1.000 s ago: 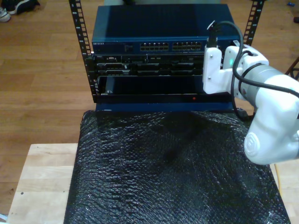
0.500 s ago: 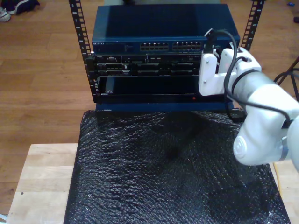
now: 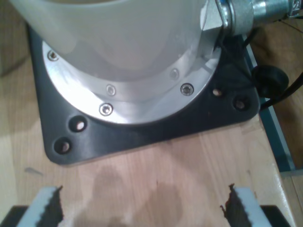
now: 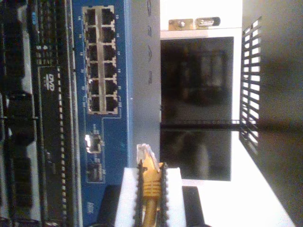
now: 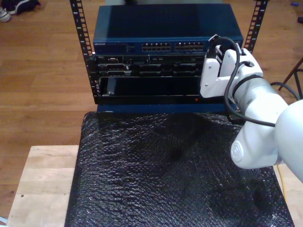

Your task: Grab the cable and plug it in

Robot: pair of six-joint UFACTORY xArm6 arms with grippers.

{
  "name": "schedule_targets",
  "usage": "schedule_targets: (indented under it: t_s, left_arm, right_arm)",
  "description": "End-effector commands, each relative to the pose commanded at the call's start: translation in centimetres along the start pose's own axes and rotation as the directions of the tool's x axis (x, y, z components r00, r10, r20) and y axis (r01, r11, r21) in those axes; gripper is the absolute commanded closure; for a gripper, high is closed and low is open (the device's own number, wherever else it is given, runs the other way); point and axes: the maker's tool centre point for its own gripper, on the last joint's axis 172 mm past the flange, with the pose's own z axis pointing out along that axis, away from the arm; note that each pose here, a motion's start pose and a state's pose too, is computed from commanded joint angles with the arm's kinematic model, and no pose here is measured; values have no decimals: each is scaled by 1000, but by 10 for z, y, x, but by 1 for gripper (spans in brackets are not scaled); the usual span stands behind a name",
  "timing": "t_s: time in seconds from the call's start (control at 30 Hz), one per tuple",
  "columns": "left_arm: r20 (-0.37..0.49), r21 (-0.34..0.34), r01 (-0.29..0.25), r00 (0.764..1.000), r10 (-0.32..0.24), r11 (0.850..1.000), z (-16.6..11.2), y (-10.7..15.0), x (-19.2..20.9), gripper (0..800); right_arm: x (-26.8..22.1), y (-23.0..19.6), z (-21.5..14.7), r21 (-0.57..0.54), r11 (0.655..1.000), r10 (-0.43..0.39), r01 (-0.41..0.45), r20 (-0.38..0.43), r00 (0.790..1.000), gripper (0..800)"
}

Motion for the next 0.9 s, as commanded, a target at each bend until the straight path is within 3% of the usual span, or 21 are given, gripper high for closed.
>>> schedule_targets:
  t_s: [0.57, 0.9]
  left_arm:
    - [0, 0, 2, 1000, -2, 1000, 0, 0, 0, 0]
    - [0, 0, 2, 1000, -2, 1000, 0, 0, 0, 0]
  right_arm:
    - [6, -24, 5, 23, 1000, 18, -18, -21, 1000, 800]
    - [7, -11, 7, -144, 989, 18, -21, -26, 1000, 800]
